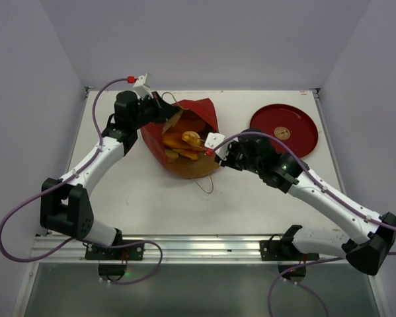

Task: Take the fake bread out of the paper bag

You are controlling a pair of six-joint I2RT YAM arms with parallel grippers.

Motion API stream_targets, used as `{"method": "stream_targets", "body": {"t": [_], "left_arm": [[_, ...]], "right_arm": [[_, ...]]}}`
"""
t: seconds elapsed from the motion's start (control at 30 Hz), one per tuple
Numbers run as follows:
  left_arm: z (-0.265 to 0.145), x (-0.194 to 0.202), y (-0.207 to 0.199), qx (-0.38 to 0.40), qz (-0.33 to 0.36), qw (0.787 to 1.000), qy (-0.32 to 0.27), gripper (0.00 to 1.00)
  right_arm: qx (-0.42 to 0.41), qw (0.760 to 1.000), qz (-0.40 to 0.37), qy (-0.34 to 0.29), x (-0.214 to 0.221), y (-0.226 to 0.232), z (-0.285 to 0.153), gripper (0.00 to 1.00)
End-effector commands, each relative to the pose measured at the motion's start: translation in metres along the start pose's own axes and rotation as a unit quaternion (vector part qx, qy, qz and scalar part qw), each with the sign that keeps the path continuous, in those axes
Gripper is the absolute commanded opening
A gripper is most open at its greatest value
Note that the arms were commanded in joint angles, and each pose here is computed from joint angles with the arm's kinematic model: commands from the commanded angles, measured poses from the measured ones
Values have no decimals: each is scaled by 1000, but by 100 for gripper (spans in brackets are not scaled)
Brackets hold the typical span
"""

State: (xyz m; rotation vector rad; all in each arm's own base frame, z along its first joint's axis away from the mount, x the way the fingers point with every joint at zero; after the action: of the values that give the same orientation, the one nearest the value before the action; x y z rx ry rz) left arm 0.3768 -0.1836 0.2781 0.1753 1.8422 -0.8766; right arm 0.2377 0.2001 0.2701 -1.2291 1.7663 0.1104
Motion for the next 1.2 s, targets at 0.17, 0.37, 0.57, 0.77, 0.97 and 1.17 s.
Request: {"method": "stream_targets", "body": {"t": [0.17,0.37,0.57,0.77,0.97,1.17], "left_arm": [[2,-30,-7,-13,37,999,-30,0],[3,-30,-1,-31,45,998,-25,0],[6,-30,4,-48,49,997,-23,0],[7,-28,7,-54,49,997,-18,0],[3,-30,8,-61,62,996,-15,0],[-2,-34,4,-59,79,995,-20,0]], "right_arm": [[-92,995,19,-42,3,18,-39,0],[-106,990,52,-80,-7,10,-83,0],[-46,991,62,-112,-22,-17,-121,0],[51,991,62,-111,-25,-48,-148,0],[138,984,61,-93,-27,-75,-166,0],[240,969,61,-22,-9,-109,-149,0]]}}
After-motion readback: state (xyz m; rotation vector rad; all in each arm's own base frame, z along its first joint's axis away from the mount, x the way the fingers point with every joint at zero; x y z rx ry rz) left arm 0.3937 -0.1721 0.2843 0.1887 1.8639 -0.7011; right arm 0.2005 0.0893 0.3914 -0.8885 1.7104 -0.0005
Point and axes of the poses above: each gripper's point midway between its finger pads, its own z axis out along the fingers, its own y axis along the line the jaws close on, x = y × z, the point moved 5 cm from there along -z, back along the fingers, and after that the axes turned 8 degrees about z, right-handed, at the moved point
